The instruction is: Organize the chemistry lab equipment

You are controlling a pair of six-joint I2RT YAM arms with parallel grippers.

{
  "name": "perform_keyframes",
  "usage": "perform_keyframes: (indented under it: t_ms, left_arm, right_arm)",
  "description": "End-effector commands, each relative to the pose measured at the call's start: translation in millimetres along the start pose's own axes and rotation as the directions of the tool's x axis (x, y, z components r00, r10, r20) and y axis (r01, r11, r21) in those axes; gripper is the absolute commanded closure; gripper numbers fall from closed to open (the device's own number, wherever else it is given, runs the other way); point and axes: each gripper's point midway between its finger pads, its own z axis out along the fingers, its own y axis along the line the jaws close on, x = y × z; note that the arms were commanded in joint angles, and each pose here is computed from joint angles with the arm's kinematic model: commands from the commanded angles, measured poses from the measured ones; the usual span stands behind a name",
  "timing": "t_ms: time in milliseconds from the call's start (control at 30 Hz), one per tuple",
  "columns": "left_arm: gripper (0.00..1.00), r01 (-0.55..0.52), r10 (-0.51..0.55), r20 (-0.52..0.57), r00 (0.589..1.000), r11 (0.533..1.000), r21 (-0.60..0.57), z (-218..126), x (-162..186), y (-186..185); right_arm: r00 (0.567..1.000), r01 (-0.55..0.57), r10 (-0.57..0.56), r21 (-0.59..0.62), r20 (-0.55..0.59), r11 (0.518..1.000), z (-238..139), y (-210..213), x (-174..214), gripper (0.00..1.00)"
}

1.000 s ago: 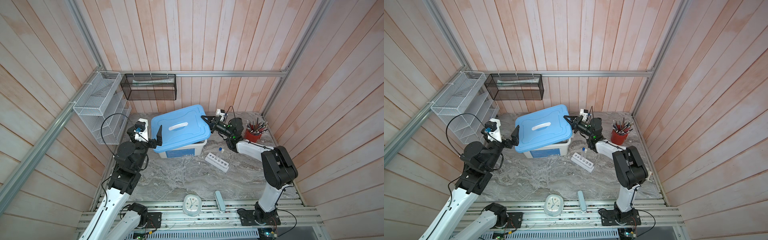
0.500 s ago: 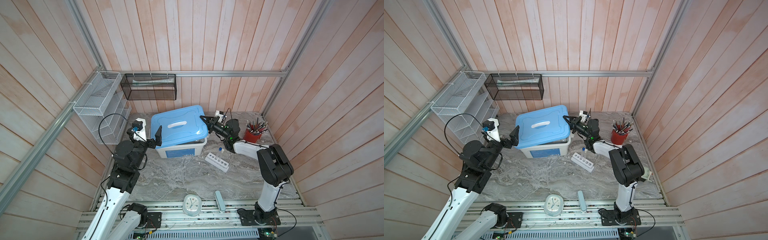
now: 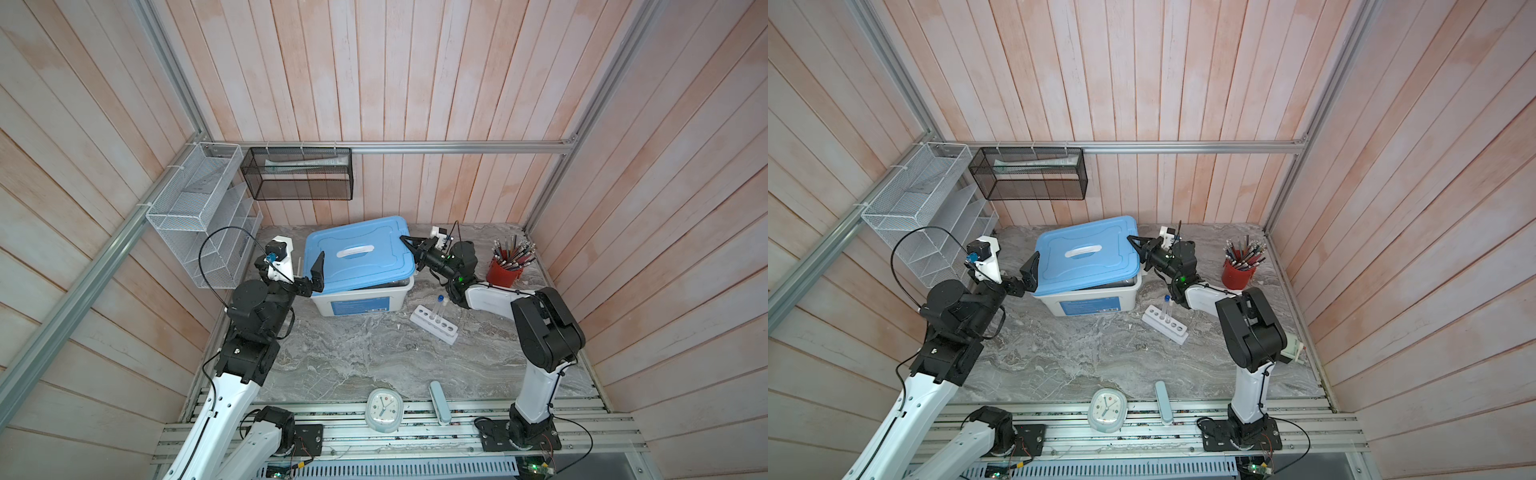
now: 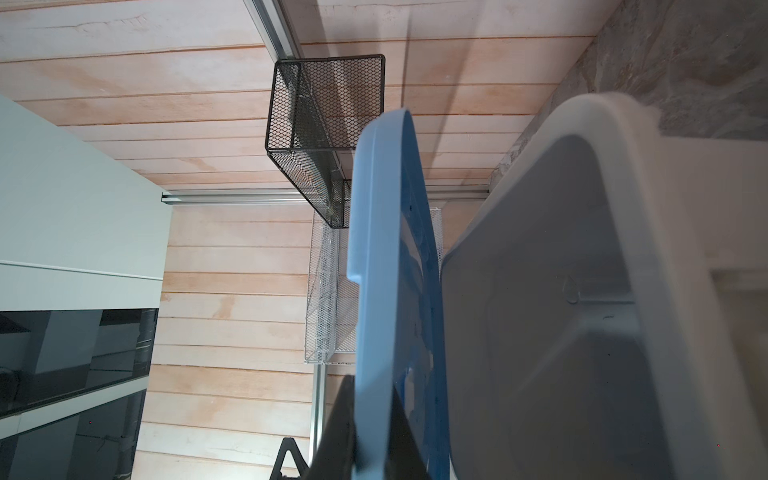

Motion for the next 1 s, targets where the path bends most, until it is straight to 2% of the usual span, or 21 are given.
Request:
perform_keyframes:
  t_ms: [0, 900, 967]
  left_arm:
    - [0.0, 0.005, -0.005, -0.011, 1.0, 1.0, 0.014, 0, 6, -1]
    - [0.0, 0.004, -0.003, -0.022, 1.0, 1.0, 0.021, 3, 10, -2]
    - [0.0, 0.007, -0.006, -0.025, 1.0, 1.0, 0.022, 3, 10, -3]
  right_arm:
    - [1.0, 0.014, -0.014, -0.016, 0.003, 1.0, 4, 1, 3, 1.0]
    - [0.999, 0.007, -0.007, 0.001, 0.037, 1.0, -8, -11, -5, 1.0]
    - [0.999, 0.01, -0.01, 0.003, 0.039, 1.0, -10, -12, -5, 0.98]
